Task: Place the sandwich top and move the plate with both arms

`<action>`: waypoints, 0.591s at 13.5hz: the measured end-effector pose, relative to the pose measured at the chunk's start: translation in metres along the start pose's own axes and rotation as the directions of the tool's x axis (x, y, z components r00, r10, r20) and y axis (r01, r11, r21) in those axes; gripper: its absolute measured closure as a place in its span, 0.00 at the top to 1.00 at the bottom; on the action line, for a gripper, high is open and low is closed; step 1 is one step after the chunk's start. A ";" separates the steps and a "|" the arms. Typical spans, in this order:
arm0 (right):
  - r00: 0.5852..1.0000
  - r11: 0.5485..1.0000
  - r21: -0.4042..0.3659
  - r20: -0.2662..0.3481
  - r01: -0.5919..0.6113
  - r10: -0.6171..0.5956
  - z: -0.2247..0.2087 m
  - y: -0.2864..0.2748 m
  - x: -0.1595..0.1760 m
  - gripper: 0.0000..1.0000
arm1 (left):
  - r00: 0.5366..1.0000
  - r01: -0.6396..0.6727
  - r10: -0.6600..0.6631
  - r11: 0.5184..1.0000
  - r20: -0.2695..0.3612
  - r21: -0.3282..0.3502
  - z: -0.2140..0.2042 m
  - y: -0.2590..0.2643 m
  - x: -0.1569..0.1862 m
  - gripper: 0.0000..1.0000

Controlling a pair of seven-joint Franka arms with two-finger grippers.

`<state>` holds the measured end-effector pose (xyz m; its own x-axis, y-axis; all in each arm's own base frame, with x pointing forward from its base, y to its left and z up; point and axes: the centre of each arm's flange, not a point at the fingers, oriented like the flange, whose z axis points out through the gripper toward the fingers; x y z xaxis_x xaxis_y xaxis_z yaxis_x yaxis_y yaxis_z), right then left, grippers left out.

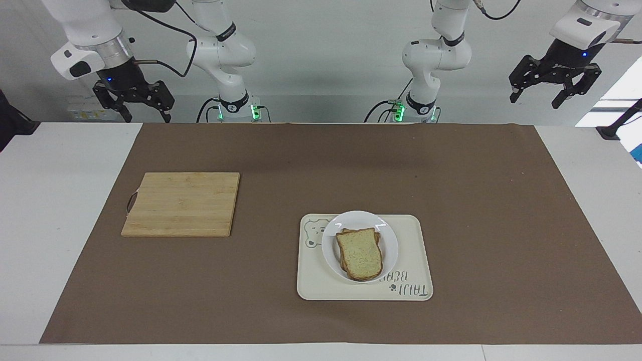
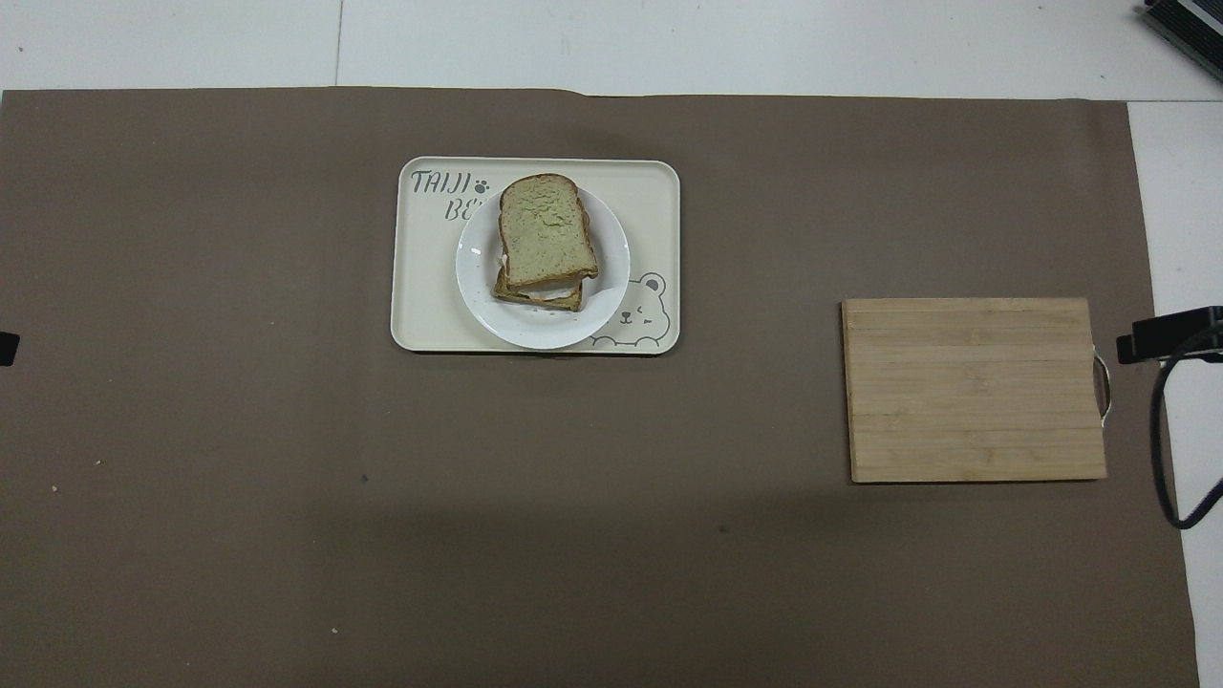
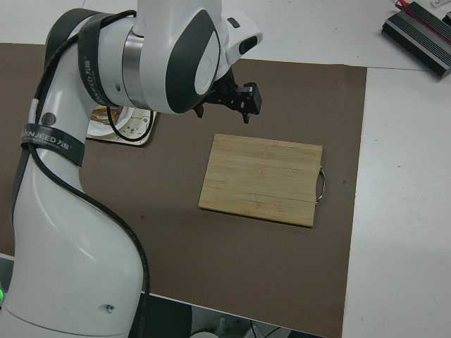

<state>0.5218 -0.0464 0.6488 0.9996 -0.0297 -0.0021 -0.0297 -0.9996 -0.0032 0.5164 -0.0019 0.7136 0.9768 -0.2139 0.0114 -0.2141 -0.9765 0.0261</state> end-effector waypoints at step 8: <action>1.000 1.000 0.000 0.000 0.000 0.000 0.000 0.000 0.000 1.00 | 0.999 0.051 -0.051 0.999 0.007 -0.001 -0.001 0.004 -0.002 1.00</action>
<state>0.5218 -0.0464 0.6488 0.9996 -0.0297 -0.0021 -0.0297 -0.9996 -0.0032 0.5134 -0.0048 0.7141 0.9864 -0.1642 0.0029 -0.1642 -0.9860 0.0281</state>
